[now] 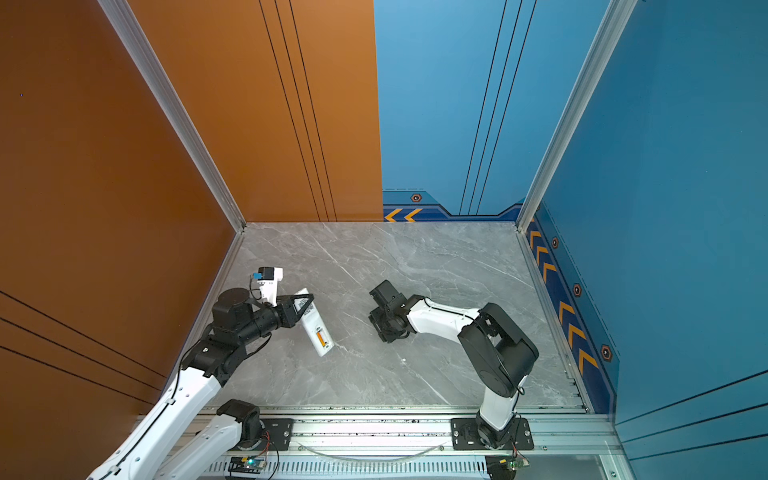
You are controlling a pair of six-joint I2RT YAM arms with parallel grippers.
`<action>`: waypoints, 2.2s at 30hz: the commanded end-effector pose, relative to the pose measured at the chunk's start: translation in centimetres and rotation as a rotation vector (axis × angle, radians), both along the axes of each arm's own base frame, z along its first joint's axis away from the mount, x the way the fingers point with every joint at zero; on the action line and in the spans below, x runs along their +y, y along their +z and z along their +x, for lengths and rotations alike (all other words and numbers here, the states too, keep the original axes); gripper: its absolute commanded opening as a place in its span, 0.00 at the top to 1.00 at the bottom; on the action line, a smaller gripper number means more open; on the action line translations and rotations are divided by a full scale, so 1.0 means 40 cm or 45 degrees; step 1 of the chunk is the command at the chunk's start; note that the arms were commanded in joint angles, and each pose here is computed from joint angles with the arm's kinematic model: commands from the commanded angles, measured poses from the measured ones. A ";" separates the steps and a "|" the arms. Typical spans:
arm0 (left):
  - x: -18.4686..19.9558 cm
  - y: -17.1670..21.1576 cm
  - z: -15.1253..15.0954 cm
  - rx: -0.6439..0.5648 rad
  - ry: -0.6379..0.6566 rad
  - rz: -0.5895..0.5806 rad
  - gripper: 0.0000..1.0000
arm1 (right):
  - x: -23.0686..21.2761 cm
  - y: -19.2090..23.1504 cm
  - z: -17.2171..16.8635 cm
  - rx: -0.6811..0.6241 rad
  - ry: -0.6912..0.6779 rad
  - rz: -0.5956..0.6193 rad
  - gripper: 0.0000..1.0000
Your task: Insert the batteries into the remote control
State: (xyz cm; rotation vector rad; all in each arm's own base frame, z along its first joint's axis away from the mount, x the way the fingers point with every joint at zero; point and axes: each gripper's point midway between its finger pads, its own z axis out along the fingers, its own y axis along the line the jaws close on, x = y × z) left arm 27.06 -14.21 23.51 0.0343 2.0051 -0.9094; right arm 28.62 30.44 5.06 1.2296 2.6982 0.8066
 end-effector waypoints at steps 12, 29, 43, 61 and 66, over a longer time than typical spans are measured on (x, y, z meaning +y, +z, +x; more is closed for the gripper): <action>0.007 0.020 0.003 -0.026 -0.001 -0.002 1.00 | -0.070 0.140 0.071 -0.259 0.973 -0.291 0.39; 0.006 0.007 -0.004 0.019 -0.022 0.023 1.00 | -0.123 0.056 0.039 -0.370 2.251 -0.601 0.30; 0.021 0.008 -0.002 0.009 0.011 0.013 1.00 | -0.108 0.013 0.020 -0.490 2.598 -0.620 0.45; 0.028 0.003 0.004 0.009 0.029 -0.008 1.00 | -0.092 -0.055 0.015 -0.435 2.716 -0.689 0.60; 0.029 0.001 0.006 0.008 0.033 -0.014 1.00 | -0.101 -0.075 0.019 -0.411 2.726 -0.683 0.61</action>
